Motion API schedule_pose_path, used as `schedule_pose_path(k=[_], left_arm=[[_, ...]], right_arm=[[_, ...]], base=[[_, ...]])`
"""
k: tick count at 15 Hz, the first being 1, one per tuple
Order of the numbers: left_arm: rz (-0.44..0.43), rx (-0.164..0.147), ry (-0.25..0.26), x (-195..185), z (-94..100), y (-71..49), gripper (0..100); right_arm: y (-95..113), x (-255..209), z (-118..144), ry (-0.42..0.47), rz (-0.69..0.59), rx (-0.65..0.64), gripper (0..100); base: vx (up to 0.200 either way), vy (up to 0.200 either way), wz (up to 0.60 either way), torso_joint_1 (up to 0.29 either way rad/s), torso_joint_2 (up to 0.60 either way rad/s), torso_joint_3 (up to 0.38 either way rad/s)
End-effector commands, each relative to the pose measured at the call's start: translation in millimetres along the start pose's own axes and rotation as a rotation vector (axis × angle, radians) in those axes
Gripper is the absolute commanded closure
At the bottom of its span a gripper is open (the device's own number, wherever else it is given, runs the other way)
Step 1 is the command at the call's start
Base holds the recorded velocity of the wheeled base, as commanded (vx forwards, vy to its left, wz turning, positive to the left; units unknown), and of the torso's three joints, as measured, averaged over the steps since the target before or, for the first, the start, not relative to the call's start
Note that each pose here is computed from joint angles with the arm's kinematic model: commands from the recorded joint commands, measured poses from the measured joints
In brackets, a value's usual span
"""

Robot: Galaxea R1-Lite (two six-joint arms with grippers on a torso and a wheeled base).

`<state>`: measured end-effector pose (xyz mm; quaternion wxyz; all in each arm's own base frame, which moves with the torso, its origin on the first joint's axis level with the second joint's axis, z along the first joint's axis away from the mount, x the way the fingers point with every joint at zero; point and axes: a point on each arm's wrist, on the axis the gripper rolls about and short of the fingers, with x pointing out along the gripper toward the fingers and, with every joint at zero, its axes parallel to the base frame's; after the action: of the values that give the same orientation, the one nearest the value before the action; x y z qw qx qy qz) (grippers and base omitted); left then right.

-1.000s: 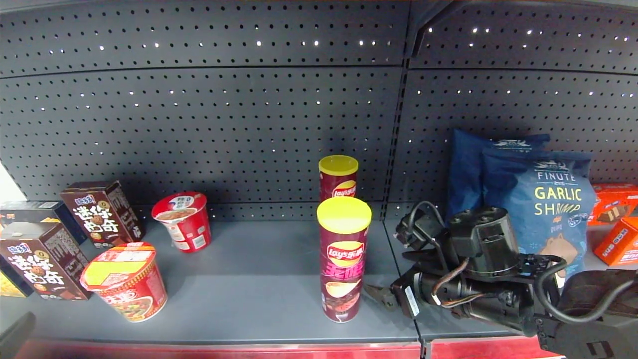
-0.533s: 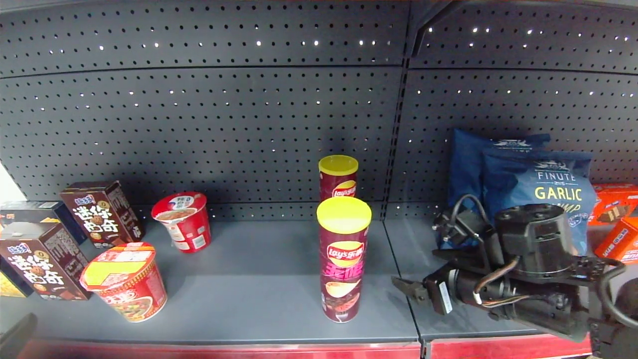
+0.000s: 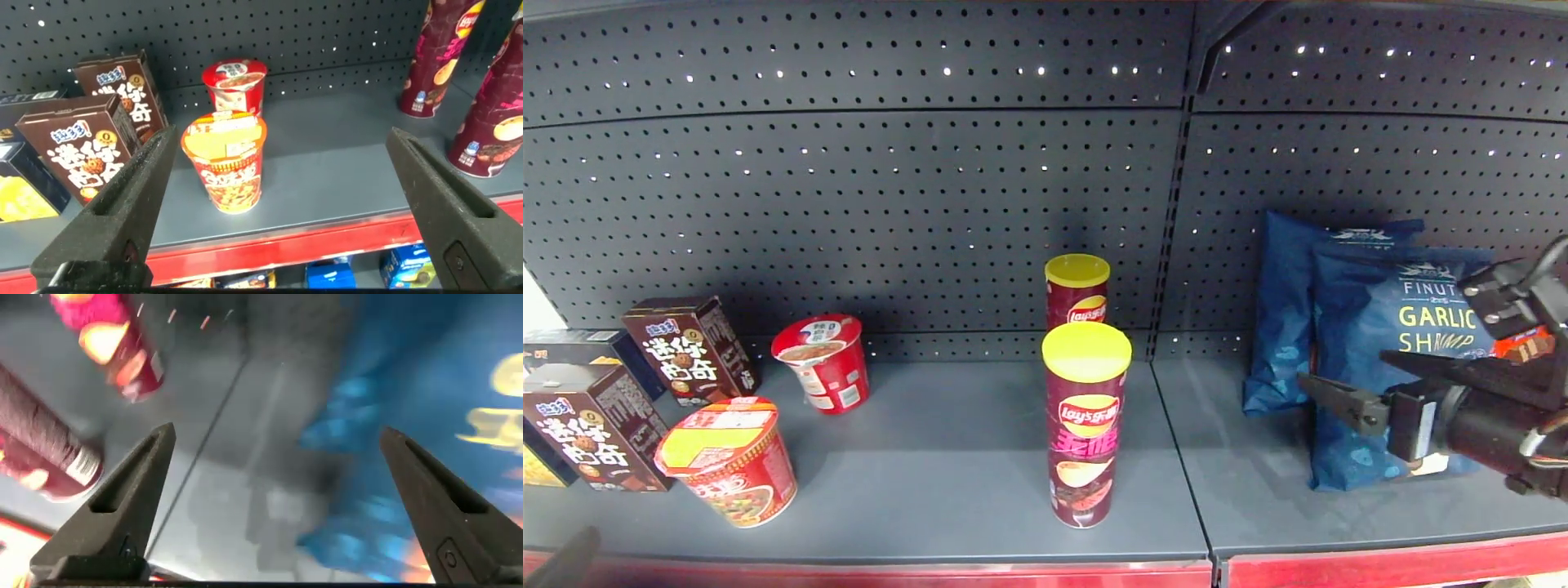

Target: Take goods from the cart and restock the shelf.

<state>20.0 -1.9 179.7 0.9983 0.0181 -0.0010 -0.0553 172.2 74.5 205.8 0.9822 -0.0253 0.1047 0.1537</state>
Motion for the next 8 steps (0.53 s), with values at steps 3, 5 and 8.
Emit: schedule_pose_path(k=[3, 5, 8], left_arm=[[0.003, 0.005, -0.004, -0.5, 0.2, 0.2, 0], [-0.001, 0.025, -0.002, -1.9, -3.3, 0.1, 0], [-0.006, 0.030, 0.003, -4.4, -10.7, 0.1, 0]], right_arm=[[-27.1, -88.5, -39.8, -0.111, -0.179, 0.042, 0], [-31.6, -107.9, -58.2, -0.119, -0.270, 0.059, 0], [-29.1, -143.4, -83.3, -0.103, -0.425, 0.077, 0]], base=[[0.000, 0.000, 0.00, 0.000, 0.00, 0.000], [0.000, 0.000, 0.00, 0.000, 0.00, 0.000], [0.000, 0.000, 0.00, 0.000, 0.00, 0.000]])
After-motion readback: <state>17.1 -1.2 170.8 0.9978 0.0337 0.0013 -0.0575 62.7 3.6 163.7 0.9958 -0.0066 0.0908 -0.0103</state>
